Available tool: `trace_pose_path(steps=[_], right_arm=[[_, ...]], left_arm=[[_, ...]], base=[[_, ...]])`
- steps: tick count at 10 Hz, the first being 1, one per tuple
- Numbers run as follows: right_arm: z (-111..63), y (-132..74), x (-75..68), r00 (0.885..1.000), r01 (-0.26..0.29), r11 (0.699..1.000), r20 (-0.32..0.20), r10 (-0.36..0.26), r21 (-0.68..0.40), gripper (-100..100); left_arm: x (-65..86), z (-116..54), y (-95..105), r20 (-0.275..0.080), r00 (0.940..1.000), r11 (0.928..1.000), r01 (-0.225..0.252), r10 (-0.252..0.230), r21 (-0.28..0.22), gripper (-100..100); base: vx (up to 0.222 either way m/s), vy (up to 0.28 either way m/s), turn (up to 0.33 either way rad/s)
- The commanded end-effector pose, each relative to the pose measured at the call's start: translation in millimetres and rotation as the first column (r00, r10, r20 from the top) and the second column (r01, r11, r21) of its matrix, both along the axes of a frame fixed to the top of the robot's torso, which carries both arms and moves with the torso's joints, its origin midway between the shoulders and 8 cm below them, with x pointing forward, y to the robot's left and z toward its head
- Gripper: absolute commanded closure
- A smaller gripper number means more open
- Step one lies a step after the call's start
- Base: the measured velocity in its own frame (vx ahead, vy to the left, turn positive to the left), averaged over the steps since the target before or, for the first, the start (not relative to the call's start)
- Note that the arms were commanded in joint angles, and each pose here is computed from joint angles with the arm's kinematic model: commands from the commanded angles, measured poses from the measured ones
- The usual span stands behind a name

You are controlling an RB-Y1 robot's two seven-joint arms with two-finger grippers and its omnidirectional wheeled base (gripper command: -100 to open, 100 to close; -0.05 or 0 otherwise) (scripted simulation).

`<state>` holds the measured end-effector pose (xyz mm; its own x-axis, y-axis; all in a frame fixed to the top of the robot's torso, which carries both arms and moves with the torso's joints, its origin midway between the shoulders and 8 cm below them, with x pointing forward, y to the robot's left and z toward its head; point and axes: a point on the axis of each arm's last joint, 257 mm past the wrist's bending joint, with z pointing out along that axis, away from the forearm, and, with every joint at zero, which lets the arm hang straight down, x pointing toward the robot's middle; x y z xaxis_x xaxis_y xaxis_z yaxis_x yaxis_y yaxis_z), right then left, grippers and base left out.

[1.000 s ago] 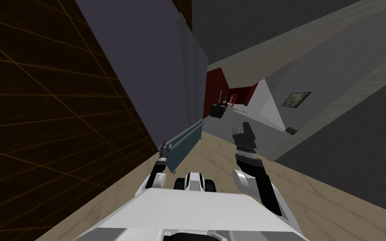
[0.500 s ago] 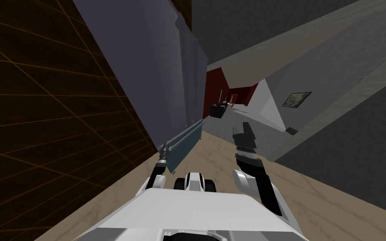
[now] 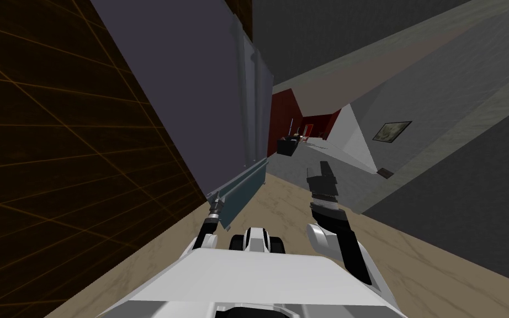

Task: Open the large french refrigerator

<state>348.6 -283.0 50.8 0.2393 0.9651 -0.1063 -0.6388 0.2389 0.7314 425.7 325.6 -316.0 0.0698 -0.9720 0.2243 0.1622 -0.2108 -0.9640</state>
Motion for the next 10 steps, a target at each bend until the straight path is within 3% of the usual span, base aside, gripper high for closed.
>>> trace_pose_path(steps=[1, 3, 8, 10], right_arm=[[0.0, 0, 0.0, 1.000, 0.000, 1.000, 0.000, 0.000, 0.000, 0], [0.0, 0, 0.0, 1.000, 0.000, 1.000, 0.000, 0.000, 0.000, 0], [0.0, 0, 0.0, 1.000, 0.000, 1.000, 0.000, 0.000, 0.000, 0], [0.0, 0, 0.0, 1.000, 0.000, 1.000, 0.000, 0.000, 0.000, 0]], left_arm=[[-3.6, -21.3, 7.0, -0.039, 0.9992, 0.9999, -0.010, 0.009, -0.013, -100], [-7.8, -36.3, 12.1, -0.070, 0.9974, 0.9996, -0.018, 0.017, -0.021, -100], [-11.3, -47.9, 16.8, -0.093, 0.9954, 0.9993, -0.026, 0.023, -0.027, -100], [-17.7, -66.7, 25.2, -0.131, 0.9908, 0.9985, -0.040, 0.035, -0.037, -100]], base=[[0.012, -0.021, 0.005], [0.014, -0.027, 0.002], [0.000, -0.009, 0.002], [0.011, -0.017, 0.000]])
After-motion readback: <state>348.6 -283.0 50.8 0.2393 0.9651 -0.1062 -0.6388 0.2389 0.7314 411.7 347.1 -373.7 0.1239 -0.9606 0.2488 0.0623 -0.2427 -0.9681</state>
